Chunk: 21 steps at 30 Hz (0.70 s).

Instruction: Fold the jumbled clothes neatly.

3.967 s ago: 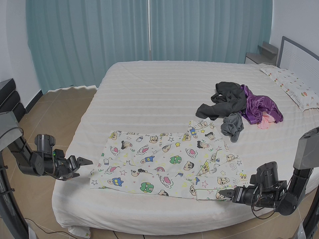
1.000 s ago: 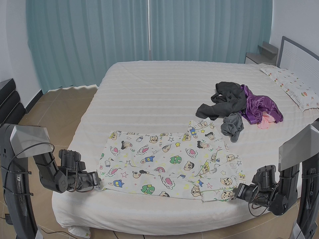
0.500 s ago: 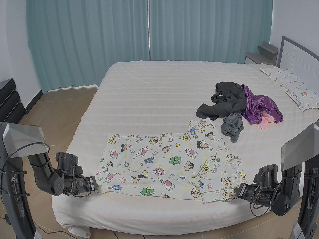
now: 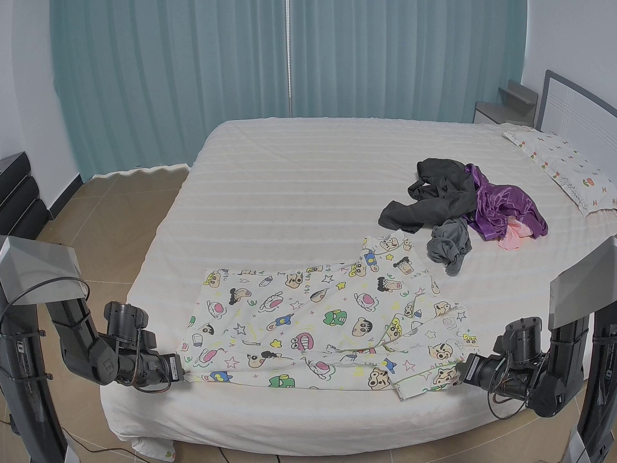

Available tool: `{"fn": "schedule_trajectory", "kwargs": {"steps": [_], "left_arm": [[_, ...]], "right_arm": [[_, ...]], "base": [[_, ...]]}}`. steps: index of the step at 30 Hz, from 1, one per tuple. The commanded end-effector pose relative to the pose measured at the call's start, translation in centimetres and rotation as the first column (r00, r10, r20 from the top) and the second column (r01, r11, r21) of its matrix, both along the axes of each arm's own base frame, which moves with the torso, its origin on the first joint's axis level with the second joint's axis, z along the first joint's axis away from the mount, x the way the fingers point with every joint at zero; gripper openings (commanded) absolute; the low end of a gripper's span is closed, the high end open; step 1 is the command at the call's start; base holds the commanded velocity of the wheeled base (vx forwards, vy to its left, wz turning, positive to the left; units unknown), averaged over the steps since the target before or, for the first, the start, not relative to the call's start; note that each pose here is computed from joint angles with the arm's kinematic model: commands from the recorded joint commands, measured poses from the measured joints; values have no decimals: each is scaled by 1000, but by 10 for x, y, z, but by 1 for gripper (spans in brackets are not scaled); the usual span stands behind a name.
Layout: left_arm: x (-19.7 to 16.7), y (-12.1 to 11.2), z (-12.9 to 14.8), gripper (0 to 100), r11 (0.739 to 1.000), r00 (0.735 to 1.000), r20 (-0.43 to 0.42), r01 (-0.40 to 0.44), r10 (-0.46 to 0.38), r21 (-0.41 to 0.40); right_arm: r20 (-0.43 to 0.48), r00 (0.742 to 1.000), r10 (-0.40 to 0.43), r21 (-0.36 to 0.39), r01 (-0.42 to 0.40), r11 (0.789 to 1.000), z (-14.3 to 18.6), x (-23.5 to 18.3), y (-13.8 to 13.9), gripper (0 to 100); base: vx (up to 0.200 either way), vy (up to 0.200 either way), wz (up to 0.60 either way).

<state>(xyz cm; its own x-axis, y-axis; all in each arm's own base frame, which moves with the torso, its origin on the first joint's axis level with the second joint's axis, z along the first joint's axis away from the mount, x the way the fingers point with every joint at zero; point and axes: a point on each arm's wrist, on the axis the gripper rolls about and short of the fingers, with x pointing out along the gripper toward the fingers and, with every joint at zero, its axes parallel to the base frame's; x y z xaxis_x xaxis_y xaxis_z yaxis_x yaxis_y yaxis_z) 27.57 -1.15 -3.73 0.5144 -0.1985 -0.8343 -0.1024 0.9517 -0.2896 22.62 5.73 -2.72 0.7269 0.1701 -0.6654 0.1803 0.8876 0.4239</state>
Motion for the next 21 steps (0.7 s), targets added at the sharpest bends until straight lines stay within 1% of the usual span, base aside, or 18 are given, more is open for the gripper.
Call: {"fn": "schedule_trajectory", "kwargs": {"steps": [1,4,6,12,14,19,21], "left_arm": [[-6,-1,6,0,1000,1000,-19,3,-3,0],[-8,-1,11,0,1000,999,-34,5,-5,1],[-10,-4,21,0,1000,999,-39,11,-11,-1],[-8,-5,39,0,1000,1000,-7,10,-10,-4],[-9,-5,41,0,1000,1000,-18,10,-10,-4],[-13,-5,37,0,1000,997,-80,11,-11,0],[-13,-5,36,0,1000,996,-85,9,-9,0]], "right_arm": [[3,1000,-1,0,1,1000,1,0,0,0],[3,1000,-1,0,1,1000,0,0,0,0],[4,1000,-4,0,4,1000,0,1,-1,0],[6,1000,-14,1,14,1000,0,2,-3,0],[5,1000,-12,2,12,1000,0,2,-3,0],[1,1000,-12,1,12,1000,0,1,-3,0],[-2,1000,-12,-1,12,1000,-1,1,-3,0]], "base": [[0,0,0],[0,0,0],[0,0,0],[0,0,0],[0,0,0],[0,0,0],[0,0,0]]}}
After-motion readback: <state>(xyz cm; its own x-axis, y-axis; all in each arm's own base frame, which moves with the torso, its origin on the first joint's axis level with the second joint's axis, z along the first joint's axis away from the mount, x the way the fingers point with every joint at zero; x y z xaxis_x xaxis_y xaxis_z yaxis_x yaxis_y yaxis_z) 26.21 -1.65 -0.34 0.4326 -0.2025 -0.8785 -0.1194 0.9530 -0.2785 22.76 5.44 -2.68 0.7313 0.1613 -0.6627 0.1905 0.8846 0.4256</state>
